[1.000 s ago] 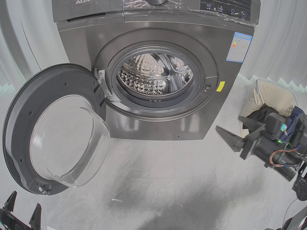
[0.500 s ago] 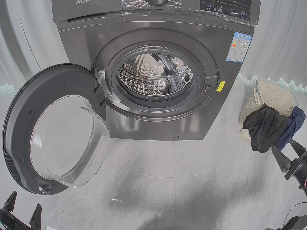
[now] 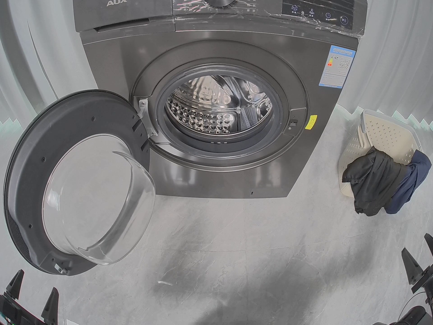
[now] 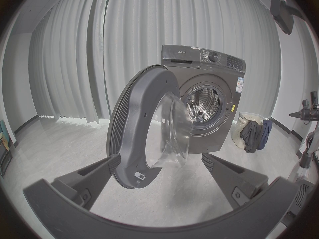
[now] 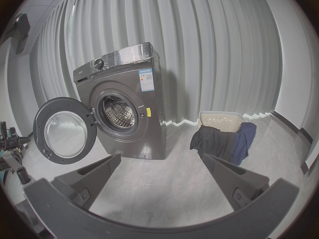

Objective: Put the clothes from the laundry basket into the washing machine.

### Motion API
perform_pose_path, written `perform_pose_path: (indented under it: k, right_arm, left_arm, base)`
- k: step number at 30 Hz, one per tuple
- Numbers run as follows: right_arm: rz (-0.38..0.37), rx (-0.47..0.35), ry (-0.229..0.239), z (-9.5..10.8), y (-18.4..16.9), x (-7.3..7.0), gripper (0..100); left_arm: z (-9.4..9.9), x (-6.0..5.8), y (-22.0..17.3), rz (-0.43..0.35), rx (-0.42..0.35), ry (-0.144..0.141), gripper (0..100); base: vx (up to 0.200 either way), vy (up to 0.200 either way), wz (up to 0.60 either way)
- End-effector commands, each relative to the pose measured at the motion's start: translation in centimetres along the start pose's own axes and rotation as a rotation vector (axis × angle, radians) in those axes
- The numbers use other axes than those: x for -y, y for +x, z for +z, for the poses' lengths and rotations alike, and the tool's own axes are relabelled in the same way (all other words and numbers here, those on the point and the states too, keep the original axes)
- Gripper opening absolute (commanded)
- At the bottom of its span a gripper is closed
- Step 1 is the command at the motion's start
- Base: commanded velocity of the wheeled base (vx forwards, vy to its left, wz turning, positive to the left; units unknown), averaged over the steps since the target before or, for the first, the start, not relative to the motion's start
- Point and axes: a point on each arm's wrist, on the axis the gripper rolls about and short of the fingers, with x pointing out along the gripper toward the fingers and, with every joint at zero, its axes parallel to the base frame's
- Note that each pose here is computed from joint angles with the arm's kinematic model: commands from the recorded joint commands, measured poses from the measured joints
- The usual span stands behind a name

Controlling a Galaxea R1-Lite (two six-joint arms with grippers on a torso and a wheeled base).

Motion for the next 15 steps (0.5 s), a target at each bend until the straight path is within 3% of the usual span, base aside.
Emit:
perform_pose_path:
  k: [1, 4, 9, 10, 11, 15]
  right_arm:
    - [-0.039, 0.102, -0.020, -2.1, -2.7, 0.1, 100]
    - [-0.038, 0.077, -0.044, -3.6, -3.6, -0.1, 100]
    - [-0.039, 0.077, -0.041, -3.7, -3.6, -0.1, 100]
    - [-0.085, 0.012, -0.037, -4.4, -3.6, 0.0, 100]
    - [-0.090, -0.003, -0.035, -4.5, -3.6, 0.1, 100]
    - [-0.080, 0.016, -0.054, -4.3, -3.6, 0.0, 100]
  left_arm:
    - [-0.5, 0.0, 0.0, -0.001, 0.002, 0.000, 100]
    - [-0.5, 0.0, 0.0, -0.001, 0.002, 0.000, 100]
    - [-0.5, 0.0, 0.0, -0.001, 0.002, 0.000, 100]
    - [-0.5, 0.0, 0.0, -0.002, 0.002, -0.002, 100]
    - [-0.5, 0.0, 0.0, -0.002, 0.002, -0.002, 100]
    - [-0.5, 0.0, 0.0, 0.004, 0.002, -0.003, 100]
  base:
    - [0.000, 0.000, 0.00]
    - [0.000, 0.000, 0.00]
    - [0.000, 0.000, 0.00]
    - [0.000, 0.000, 0.00]
    - [0.000, 0.000, 0.00]
    - [0.000, -0.050, 0.00]
